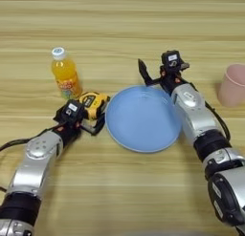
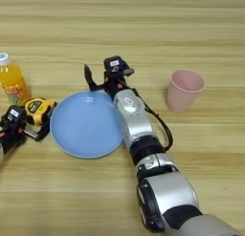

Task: Move the objects on the table

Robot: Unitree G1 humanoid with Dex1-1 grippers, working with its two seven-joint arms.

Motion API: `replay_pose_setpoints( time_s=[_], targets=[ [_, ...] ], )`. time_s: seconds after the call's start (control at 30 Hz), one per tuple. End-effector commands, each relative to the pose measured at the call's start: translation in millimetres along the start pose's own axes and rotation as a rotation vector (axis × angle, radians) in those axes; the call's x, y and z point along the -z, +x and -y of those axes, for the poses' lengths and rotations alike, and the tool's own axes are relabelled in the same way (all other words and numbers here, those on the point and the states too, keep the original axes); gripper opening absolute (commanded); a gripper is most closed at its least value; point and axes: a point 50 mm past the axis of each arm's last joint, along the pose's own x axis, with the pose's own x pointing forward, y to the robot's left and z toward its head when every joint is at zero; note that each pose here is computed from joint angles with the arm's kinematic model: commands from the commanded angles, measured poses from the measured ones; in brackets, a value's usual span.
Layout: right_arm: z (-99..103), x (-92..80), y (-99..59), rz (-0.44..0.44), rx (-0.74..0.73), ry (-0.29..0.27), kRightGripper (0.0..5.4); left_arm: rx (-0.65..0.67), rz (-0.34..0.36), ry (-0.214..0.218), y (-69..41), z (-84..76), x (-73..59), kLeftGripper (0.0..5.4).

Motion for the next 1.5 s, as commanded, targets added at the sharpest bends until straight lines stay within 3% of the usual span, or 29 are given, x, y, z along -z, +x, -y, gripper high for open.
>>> replay_pose_setpoints(
  time_s=[0.03, 0.37, 0.43, 0.7, 1.07, 1.2, 1.33, 1.5],
  targets=[
    [-2.2, -3.3, 1.6, 0.004, -0.004, 0.001, 5.37, -0.019, 0.006, 0.01, 1.8, -4.2, -1.2, 5.4],
    [-2.8, -2.9, 1.5, 0.002, -0.006, 0.002, 5.4, -0.044, 0.031, 0.006, 2.9, -8.7, -1.7, 4.37],
    [-2.9, -2.7, 1.5, 0.002, -0.006, 0.002, 5.4, -0.058, 0.048, 0.007, 3.0, -10.5, -3.8, 4.34],
    [-3.3, -2.1, 1.3, -0.001, -0.007, 0.001, 5.4, -0.048, 0.256, -0.023, 2.3, -8.6, -30.7, 4.31],
    [-3.3, -1.8, 1.3, -0.001, -0.007, 0.001, 5.4, -0.061, 0.334, -0.01, -1.5, -10.1, -42.8, 4.31],
    [-2.7, -2.1, 1.2, 0.0, -0.003, 0.002, 5.4, -0.041, 0.383, 0.004, -5.1, -4.4, -54.7, 4.31],
    [-2.6, -2.1, 1.2, 0.001, -0.003, 0.002, 5.4, 0.017, 0.439, 0.014, -6.3, 11.4, -69.0, 4.31],
    [-2.8, -2.5, 1.1, 0.003, -0.001, 0.003, 5.4, 0.106, 0.44, 0.007, -3.7, 32.0, -72.6, 4.31]
  ],
)
